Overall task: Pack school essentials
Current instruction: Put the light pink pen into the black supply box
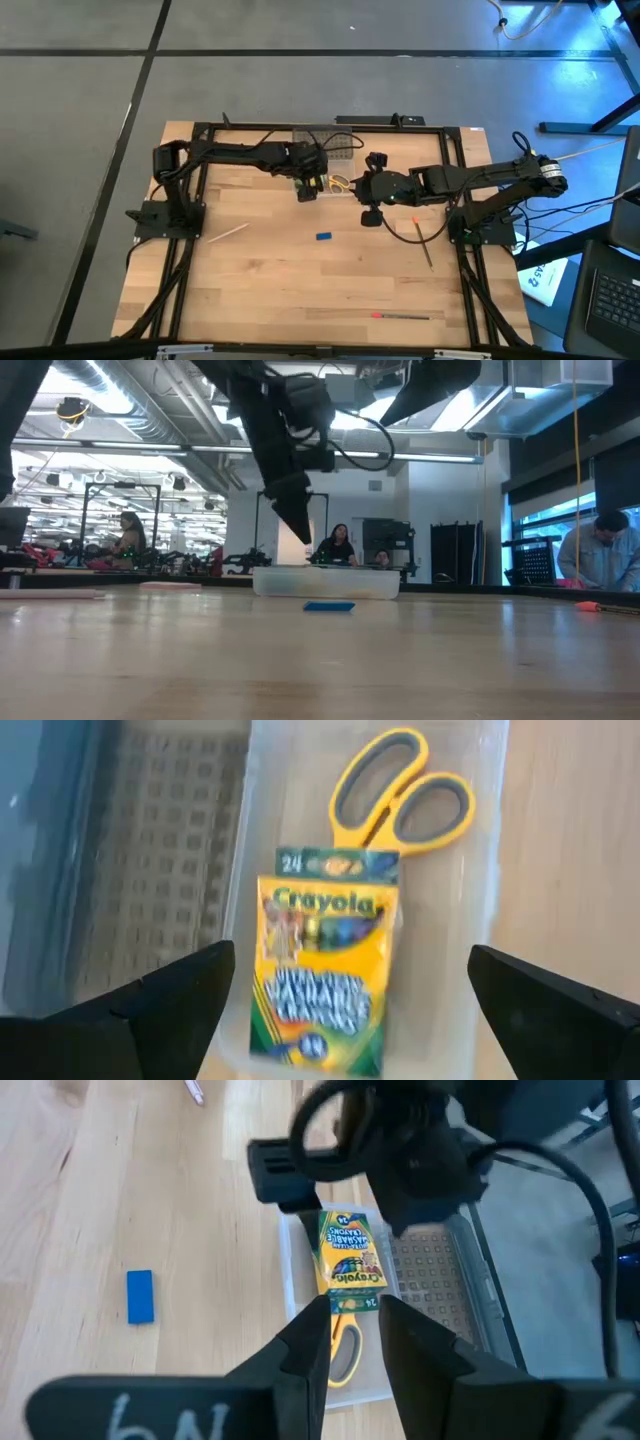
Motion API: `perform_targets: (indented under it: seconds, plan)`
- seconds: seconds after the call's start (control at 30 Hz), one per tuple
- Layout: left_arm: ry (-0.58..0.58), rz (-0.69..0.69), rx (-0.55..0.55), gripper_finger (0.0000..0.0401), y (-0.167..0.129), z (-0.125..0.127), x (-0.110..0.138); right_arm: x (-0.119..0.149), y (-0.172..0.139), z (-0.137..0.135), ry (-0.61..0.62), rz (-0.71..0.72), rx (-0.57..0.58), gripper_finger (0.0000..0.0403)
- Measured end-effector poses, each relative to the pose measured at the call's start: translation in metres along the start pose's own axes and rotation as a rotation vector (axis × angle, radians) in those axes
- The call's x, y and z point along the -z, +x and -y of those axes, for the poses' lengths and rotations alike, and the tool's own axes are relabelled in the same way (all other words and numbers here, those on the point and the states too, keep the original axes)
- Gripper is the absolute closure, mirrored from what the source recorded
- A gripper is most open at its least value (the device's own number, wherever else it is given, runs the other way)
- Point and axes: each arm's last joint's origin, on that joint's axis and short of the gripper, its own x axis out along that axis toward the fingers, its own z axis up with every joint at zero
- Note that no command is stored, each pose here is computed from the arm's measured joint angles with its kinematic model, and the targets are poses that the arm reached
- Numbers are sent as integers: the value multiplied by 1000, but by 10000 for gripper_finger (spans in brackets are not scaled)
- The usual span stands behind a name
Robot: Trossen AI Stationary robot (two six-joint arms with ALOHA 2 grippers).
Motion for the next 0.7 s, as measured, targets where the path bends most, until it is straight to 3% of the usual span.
perform_targets:
  seconds: [0.27, 0.37, 0.7]
  plan:
    - [-211, -263, 11, 6, -35, 38, 27, 0, 0, 0, 1, 3, 0, 311]
    - [-292, -348, -40, 6, -47, 58, 37, -1, 0, 0, 3, 7, 1, 311]
    - [-373, -514, -178, 6, -79, 115, 67, -1, 0, 0, 3, 7, 1, 311]
